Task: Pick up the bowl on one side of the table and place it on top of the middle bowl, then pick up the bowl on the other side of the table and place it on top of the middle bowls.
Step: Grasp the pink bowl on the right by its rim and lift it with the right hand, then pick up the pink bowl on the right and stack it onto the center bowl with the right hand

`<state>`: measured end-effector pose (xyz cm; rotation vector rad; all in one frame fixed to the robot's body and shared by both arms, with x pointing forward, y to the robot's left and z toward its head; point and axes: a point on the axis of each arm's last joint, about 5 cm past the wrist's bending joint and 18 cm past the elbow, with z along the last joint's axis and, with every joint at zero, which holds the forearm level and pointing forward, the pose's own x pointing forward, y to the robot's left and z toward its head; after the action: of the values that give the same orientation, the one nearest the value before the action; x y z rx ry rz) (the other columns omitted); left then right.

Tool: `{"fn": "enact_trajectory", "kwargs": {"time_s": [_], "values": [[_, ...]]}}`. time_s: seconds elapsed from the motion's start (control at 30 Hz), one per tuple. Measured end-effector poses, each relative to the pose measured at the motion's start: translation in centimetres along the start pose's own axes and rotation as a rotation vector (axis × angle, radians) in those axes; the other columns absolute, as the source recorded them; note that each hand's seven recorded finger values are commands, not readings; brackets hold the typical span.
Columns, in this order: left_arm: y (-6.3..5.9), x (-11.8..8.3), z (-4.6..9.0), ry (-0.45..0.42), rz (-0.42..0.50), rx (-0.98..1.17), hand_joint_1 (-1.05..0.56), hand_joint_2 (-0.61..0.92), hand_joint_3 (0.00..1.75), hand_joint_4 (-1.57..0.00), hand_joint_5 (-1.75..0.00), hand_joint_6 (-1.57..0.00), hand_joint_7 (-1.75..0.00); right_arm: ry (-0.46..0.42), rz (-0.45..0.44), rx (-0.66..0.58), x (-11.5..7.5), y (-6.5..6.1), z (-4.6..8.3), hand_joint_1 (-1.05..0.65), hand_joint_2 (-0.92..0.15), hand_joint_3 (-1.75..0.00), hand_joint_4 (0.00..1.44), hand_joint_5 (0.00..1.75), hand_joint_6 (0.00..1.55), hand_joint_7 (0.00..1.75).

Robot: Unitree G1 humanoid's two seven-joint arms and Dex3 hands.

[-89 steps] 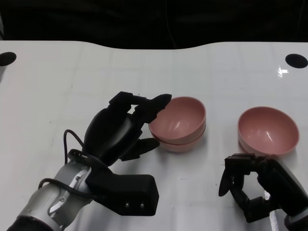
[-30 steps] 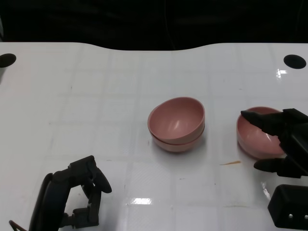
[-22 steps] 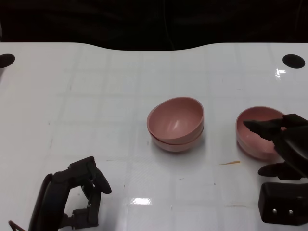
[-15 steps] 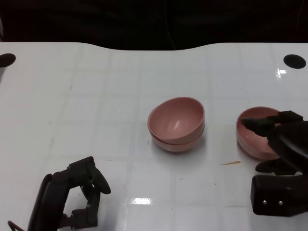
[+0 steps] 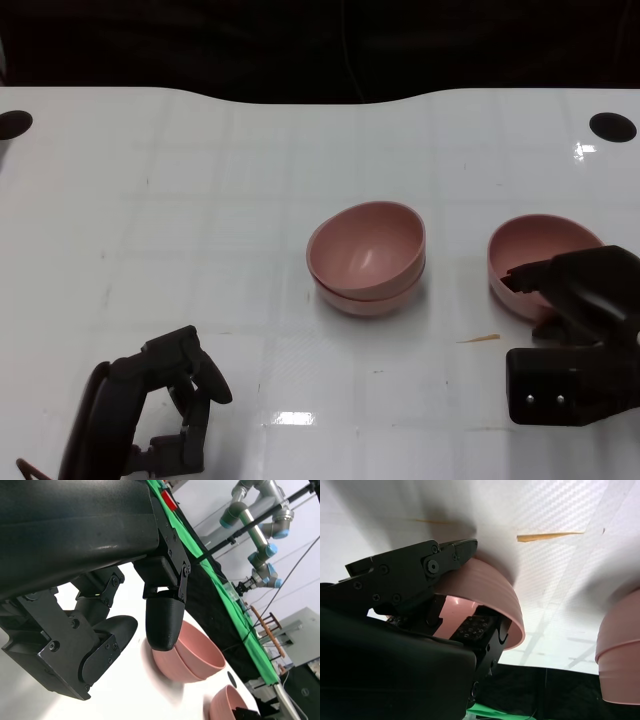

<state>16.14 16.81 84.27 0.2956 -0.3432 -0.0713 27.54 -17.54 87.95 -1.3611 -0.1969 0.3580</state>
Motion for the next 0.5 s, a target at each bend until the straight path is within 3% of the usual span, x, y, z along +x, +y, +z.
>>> {"fn": "enact_trajectory", "kwargs": {"time_s": [0.03, 0.07, 0.13, 0.2, 0.23, 0.3, 0.33, 0.37, 0.4, 0.43, 0.5], "values": [[0.0, 0.0, 0.0, 0.000, 0.000, 0.000, -0.03, 0.33, 1.48, -0.86, -1.74, -0.82, -1.49, -0.018, -0.023, 0.003, 0.0, 0.0, 0.0, -0.04, -0.91, -0.05, 0.92, 1.64, 1.17, 0.57], [0.0, 0.0, 0.0, -0.001, -0.001, 0.001, -0.03, 0.33, 1.48, -0.86, -1.74, -0.82, -1.49, -0.035, -0.043, 0.007, 0.1, 0.1, 0.0, -0.04, -0.92, -0.04, 0.91, 1.69, 1.07, 0.80], [0.0, 0.0, 0.0, -0.001, -0.001, 0.001, -0.03, 0.33, 1.48, -0.86, -1.74, -0.82, -1.49, -0.055, -0.063, 0.011, 0.0, 0.3, 0.0, -0.04, -0.92, -0.04, 0.90, 1.73, 0.98, 1.01], [0.0, 0.0, 0.0, -0.001, -0.001, 0.001, -0.03, 0.33, 1.48, -0.86, -1.74, -0.82, -1.49, -0.060, -0.068, 0.011, 0.0, 0.4, -0.1, -0.04, -0.92, -0.04, 0.90, 1.74, 0.96, 1.06], [0.0, 0.0, 0.0, -0.001, -0.001, 0.001, -0.02, 0.33, 1.48, -0.86, -1.74, -0.82, -1.49, -0.063, -0.079, 0.013, 0.0, 0.5, -0.1, -0.01, -0.88, -0.06, 0.91, 1.74, 0.86, 1.26], [0.0, 0.0, 0.0, -0.001, -0.002, 0.004, -0.02, 0.32, 1.49, -0.87, -1.74, -0.81, -1.49, -0.095, -0.165, 0.031, -0.1, 0.7, -0.1, 0.06, -0.79, -0.06, 0.95, 1.75, 0.88, 1.38], [0.0, 0.0, 0.0, -0.002, -0.005, 0.006, -0.02, 0.32, 1.50, -0.87, -1.74, -0.81, -1.49, -0.125, -0.230, 0.050, 0.0, 0.6, 0.2, 0.08, -0.75, -0.16, 0.97, 1.75, 0.86, 1.48], [0.0, 0.0, 0.0, -0.002, -0.006, 0.008, -0.02, 0.32, 1.49, -0.87, -1.73, -0.82, -1.49, -0.147, -0.283, 0.065, 0.1, 0.4, 0.4, 0.07, -0.52, -0.65, 0.98, 1.75, 0.84, 1.56], [0.0, 0.1, 0.0, -0.003, -0.007, 0.008, -0.02, 0.32, 1.49, -0.87, -1.73, -0.82, -1.49, -0.162, -0.322, 0.074, 0.3, 0.2, 0.6, 0.06, -0.40, -0.89, 0.98, 1.75, 0.83, 1.59], [0.0, 0.1, 0.0, -0.005, -0.007, 0.008, -0.01, 0.32, 1.49, -0.87, -1.73, -0.82, -1.49, -0.175, -0.354, 0.079, 0.5, 0.0, 0.8, 0.07, -0.32, -1.07, 0.99, 1.75, 0.84, 1.60], [0.0, 0.1, 0.0, -0.001, -0.007, 0.008, -0.01, 0.33, 1.48, -0.87, -1.73, -0.82, -1.49, -0.204, -0.408, 0.091, 0.9, -0.6, 1.3, 0.07, -0.27, -1.16, 1.00, 1.75, 0.84, 1.61]]}}
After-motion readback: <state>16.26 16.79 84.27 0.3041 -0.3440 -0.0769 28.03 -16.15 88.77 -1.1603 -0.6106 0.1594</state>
